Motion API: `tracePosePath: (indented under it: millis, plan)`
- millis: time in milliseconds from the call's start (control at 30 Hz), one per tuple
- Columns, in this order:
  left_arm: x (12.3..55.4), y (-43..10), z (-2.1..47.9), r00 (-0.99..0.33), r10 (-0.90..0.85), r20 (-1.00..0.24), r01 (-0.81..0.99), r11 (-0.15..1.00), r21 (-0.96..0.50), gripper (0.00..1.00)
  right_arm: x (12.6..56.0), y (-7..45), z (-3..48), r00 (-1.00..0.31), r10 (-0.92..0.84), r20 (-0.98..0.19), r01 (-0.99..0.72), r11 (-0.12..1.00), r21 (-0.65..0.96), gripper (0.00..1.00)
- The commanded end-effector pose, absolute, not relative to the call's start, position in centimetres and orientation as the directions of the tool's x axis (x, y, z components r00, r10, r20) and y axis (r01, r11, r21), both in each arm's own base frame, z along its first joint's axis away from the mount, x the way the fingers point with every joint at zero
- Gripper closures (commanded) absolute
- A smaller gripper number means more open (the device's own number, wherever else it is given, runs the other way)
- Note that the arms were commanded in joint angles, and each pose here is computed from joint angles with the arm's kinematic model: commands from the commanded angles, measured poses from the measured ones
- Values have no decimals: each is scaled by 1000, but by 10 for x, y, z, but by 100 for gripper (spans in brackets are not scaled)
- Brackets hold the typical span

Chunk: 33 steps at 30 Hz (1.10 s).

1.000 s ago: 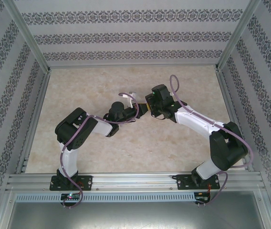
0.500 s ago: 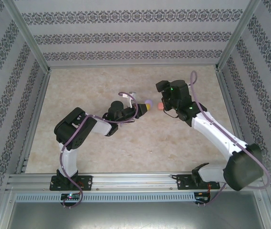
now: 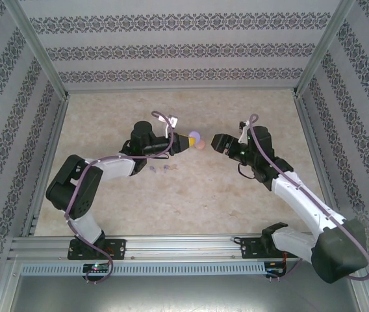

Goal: Insert the wireless bluetooth earbuds into the charging case

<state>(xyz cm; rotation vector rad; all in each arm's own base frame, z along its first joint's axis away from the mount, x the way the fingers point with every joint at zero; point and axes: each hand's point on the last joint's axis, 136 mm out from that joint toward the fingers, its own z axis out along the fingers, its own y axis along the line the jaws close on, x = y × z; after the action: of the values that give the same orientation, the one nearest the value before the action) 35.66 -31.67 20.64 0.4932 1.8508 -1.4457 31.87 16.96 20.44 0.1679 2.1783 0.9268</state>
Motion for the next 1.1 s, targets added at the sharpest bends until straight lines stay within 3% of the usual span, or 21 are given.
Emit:
tracePosePath:
  millis: [0,533,900,1067]
  plan:
    - [340,-318,217,-653,-36,-757,728,245,-640,100,307,190,229,-649,238,-723,-410,692,595,23]
    - [331,-319,229,-651,-26,-759,740,204,-641,100,331,230,220,-671,191,-717,-432,685,587,31]
    - [324,-314,247,-623,-41,-781,762,194,-618,100,343,200,154,-732,251,-634,-270,747,608,41]
    - [323,-314,250,-617,-43,-786,767,192,-612,100,342,190,152,-741,284,-608,-244,730,639,41]
